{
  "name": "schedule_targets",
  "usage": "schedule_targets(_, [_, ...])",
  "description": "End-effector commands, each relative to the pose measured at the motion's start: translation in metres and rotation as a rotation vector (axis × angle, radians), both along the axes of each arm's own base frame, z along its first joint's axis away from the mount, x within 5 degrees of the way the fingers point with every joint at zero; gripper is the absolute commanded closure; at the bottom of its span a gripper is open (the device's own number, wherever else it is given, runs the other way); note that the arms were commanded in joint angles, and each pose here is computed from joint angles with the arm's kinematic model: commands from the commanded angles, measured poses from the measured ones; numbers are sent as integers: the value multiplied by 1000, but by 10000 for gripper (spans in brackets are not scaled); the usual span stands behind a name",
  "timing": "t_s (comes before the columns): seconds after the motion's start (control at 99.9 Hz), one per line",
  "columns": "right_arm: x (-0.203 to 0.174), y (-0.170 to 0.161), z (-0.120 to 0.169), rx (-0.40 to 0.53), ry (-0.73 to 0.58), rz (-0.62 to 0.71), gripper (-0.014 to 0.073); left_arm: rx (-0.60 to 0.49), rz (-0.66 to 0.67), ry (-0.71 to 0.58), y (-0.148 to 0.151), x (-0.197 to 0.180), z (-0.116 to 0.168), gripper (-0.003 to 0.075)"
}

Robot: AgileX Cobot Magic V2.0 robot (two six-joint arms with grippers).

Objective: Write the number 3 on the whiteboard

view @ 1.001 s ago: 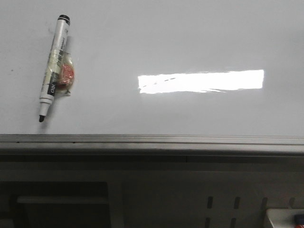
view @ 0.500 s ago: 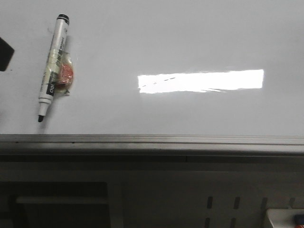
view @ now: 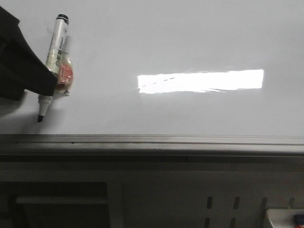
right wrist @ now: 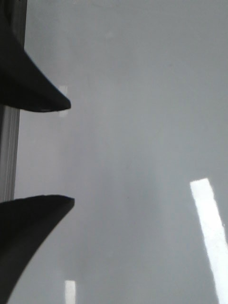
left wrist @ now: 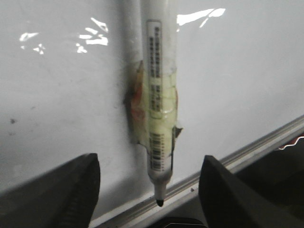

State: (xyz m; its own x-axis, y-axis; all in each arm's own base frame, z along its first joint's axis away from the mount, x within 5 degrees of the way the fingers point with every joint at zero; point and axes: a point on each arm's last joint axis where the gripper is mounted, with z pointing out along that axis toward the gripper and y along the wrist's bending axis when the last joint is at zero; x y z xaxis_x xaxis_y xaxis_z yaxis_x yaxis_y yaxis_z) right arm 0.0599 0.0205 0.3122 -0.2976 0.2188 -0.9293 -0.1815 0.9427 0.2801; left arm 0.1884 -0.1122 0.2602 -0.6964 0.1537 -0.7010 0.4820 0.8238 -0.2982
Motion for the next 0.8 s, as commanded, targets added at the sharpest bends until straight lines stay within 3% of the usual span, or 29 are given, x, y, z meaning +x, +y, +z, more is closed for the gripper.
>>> schedule_targets(0.0, [2,-1,14,1,-70,-11,242,-50,46,-67,-3,8,14,325])
schedule_targets(0.16, [2,-1,14,1,-70,-11,242,-37,52,-46,-4,13,7,404])
schedule_targets(0.47, [2,-1,14,1,-70,-11,242,-4,53,20,-9,22,-10,464])
schedule_targets(0.59, [2,-1,14,0,-68,-10,242,0,53,29,-9,23,-12,598])
schedule_targets(0.671, [2,0,13,1,-57,-6,242,3,49,24,-9,23,-12,743])
schedule_targets(0.791, [1,3,11,13,-31,28,242,4,32,25,-10,22,-10,741])
